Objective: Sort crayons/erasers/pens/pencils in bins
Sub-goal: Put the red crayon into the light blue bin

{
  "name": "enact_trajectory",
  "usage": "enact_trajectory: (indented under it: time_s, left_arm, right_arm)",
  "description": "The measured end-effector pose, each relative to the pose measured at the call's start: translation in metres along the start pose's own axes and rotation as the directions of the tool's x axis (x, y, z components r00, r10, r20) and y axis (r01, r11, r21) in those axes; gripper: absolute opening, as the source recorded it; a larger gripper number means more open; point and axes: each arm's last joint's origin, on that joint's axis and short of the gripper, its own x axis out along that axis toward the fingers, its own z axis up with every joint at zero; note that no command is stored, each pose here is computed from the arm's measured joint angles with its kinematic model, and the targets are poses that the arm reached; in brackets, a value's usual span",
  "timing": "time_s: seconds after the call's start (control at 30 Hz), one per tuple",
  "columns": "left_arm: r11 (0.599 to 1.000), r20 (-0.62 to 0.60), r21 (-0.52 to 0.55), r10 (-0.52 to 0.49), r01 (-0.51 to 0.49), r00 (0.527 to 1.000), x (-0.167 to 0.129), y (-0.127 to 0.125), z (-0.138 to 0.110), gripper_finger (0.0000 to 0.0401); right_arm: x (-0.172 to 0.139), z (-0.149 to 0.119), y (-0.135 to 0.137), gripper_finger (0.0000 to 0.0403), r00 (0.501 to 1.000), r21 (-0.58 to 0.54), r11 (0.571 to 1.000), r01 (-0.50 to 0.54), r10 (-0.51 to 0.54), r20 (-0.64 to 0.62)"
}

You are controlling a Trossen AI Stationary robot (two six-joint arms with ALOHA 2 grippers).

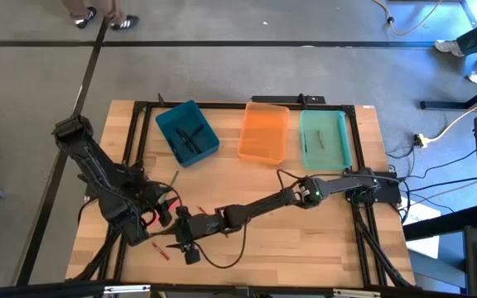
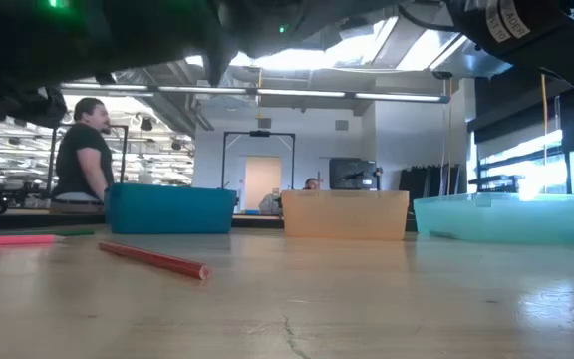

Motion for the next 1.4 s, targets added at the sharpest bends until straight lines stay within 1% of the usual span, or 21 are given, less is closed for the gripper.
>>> enact_trajectory:
  time_s: [0.1, 0.2, 0.27, 0.4, 0.47, 0.5, 0.57, 0.63, 0.7, 0.8, 0.9, 0.97, 1.03, 1.1, 1.2, 1.3, 1.4]
  left_arm:
    - [1.0, 0.032, 0.027, 0.013, -0.014, 0.999, 0.0, 0.003, 0.001, 0.017]
    - [0.998, 0.041, 0.051, 0.027, -0.029, 0.999, -0.001, 0.006, 0.003, 0.017]
    - [0.997, 0.046, 0.06, 0.036, -0.039, 0.998, 0.0, 0.008, 0.004, 0.017]
    - [0.997, 0.048, 0.065, 0.045, -0.048, 0.998, -0.001, 0.011, 0.008, 0.017]
    - [0.996, 0.049, 0.068, 0.047, -0.05, 0.998, -0.002, 0.013, 0.01, 0.017]
    - [0.996, 0.051, 0.071, 0.048, -0.051, 0.998, -0.002, 0.014, 0.01, 0.017]
    - [0.995, 0.051, 0.077, 0.052, -0.056, 0.997, -0.003, 0.015, 0.011, 0.017]
    - [0.995, 0.057, 0.084, 0.054, -0.059, 0.997, -0.003, 0.017, 0.013, 0.017]
    - [0.995, 0.07, 0.084, 0.051, -0.057, 0.996, -0.004, 0.018, 0.014, 0.017]
    - [0.995, 0.071, 0.083, 0.047, -0.052, 0.996, -0.005, 0.019, 0.016, 0.017]
    - [0.995, 0.051, 0.09, 0.043, -0.047, 0.998, -0.005, 0.019, 0.016, 0.017]
    - [0.995, 0.024, 0.089, 0.047, -0.049, 0.999, -0.005, 0.019, 0.015, 0.017]
    - [0.994, -0.042, 0.097, 0.055, -0.05, 0.998, -0.006, 0.019, 0.013, 0.017]
    - [0.992, -0.137, 0.124, 0.046, -0.029, 0.989, -0.007, 0.017, 0.009, 0.017]
    - [0.987, -0.253, 0.158, -0.001, 0.042, 0.967, -0.011, 0.011, 0.003, 0.017]
    - [0.976, -0.306, 0.169, -0.078, 0.135, 0.949, -0.016, 0.003, -0.002, 0.017]
    - [0.956, -0.338, 0.174, -0.167, 0.236, 0.926, -0.022, -0.005, -0.006, 0.017]
  right_arm:
    - [0.007, -0.015, 0.001, 0.0184, 1.0, 0.014, 1.0, 0.003, -0.003, 0.016]
    - [0.016, -0.036, 0.002, 0.0183, 0.999, 0.019, 1.0, 0.008, -0.009, 0.036]
    - [0.02, -0.046, 0.002, 0.0185, 0.997, 0.018, 0.999, 0.039, -0.04, 0.061]
    - [0.024, -0.057, 0.002, 0.019, 0.993, -0.053, 0.996, 0.069, -0.063, 0.102]
    - [0.027, -0.069, 0.003, 0.0194, 0.995, -0.076, 0.995, 0.068, -0.062, 0.074]
    - [0.028, -0.074, 0.003, 0.0195, 0.996, -0.065, 0.996, 0.066, -0.062, 0.065]
    - [0.029, -0.076, 0.002, 0.0198, 0.997, -0.07, 0.996, 0.056, -0.051, 0.06]
    - [0.03, -0.081, 0.001, 0.0199, 0.997, -0.046, 0.999, 0.017, -0.014, 0.069]
    - [0.031, -0.082, 0.0, 0.0199, 0.997, -0.052, 0.998, -0.021, 0.025, 0.067]
    - [0.031, -0.083, 0.0, 0.0199, 0.998, -0.059, 0.998, -0.025, 0.028, 0.063]
    - [0.03, -0.081, 0.001, 0.0199, 0.997, -0.057, 0.998, 0.013, -0.008, 0.082]
    - [0.029, -0.075, 0.0, 0.0199, 0.995, -0.079, 0.996, 0.042, -0.035, 0.088]
    - [0.026, -0.066, 0.001, 0.0199, 0.994, -0.123, 0.989, 0.08, -0.07, 0.086]
    - [0.023, -0.053, 0.003, 0.0199, 0.991, -0.16, 0.98, 0.115, -0.102, 0.087]
    - [0.014, -0.026, 0.004, 0.0199, 0.981, -0.201, 0.963, 0.178, -0.157, 0.116]
    - [0.006, -0.005, 0.012, 0.0199, 0.971, -0.217, 0.952, 0.217, -0.189, 0.143]
    - [-0.002, 0.007, 0.024, 0.0199, 0.971, -0.267, 0.934, 0.239, -0.23, 0.064]
